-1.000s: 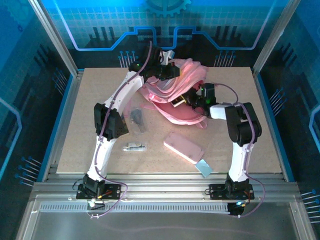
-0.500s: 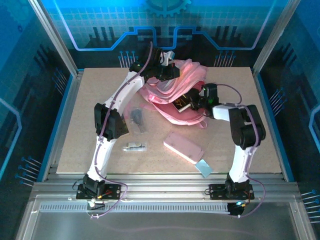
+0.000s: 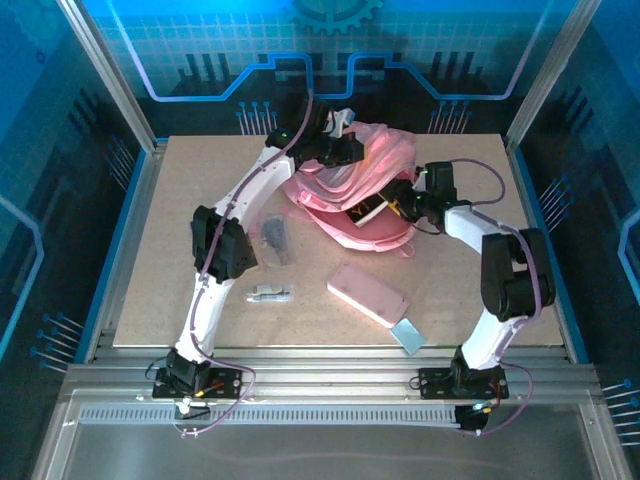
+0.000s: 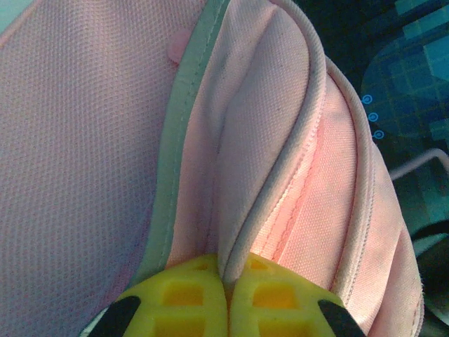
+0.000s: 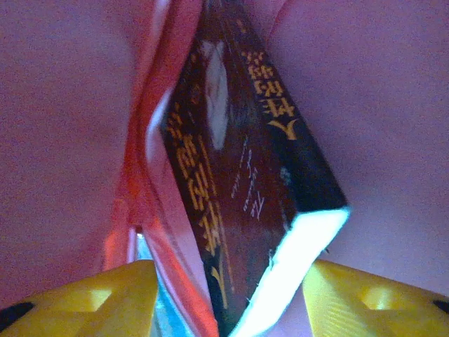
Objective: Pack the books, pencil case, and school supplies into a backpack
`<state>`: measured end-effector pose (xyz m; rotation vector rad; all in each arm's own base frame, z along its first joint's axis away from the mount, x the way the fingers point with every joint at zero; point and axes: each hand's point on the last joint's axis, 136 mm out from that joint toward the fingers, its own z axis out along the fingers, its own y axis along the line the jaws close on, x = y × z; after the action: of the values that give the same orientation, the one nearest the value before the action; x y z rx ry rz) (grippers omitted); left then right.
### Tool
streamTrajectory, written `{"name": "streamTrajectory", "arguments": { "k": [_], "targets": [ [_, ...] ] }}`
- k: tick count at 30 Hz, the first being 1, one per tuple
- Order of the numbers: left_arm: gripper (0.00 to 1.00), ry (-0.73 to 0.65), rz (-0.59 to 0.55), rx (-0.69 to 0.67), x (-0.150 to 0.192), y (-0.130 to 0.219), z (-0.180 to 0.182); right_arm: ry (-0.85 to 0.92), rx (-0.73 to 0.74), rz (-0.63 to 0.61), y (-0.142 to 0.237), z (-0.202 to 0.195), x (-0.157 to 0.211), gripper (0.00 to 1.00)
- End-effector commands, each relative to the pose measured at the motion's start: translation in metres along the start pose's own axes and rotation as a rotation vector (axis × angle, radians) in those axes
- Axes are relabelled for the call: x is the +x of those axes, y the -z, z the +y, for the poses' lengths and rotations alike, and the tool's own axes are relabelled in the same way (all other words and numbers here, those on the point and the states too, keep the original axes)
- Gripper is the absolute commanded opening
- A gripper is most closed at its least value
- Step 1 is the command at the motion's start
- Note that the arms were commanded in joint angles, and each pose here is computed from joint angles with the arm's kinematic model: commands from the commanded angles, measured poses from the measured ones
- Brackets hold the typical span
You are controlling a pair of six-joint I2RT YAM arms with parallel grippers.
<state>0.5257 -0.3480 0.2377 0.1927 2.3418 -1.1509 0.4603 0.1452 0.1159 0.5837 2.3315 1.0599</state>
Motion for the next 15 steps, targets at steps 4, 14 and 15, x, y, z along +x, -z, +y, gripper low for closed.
{"name": "streamTrajectory", "arguments": {
  "k": [4, 14, 15],
  "targets": [
    [0.0, -0.085, -0.096, 0.105, -0.023, 0.031, -0.06, -0.008, -0.056, -0.004, -0.046, 0.014, -0.004, 0.15],
    [0.0, -0.084, -0.106, 0.091, -0.023, 0.027, -0.059, 0.017, 0.069, 0.011, -0.059, 0.018, -0.017, 0.44],
    [0.0, -0.082, -0.109, 0.082, -0.024, 0.027, -0.056, 0.029, 0.111, 0.033, -0.053, 0.016, -0.015, 0.59]
  ]
}}
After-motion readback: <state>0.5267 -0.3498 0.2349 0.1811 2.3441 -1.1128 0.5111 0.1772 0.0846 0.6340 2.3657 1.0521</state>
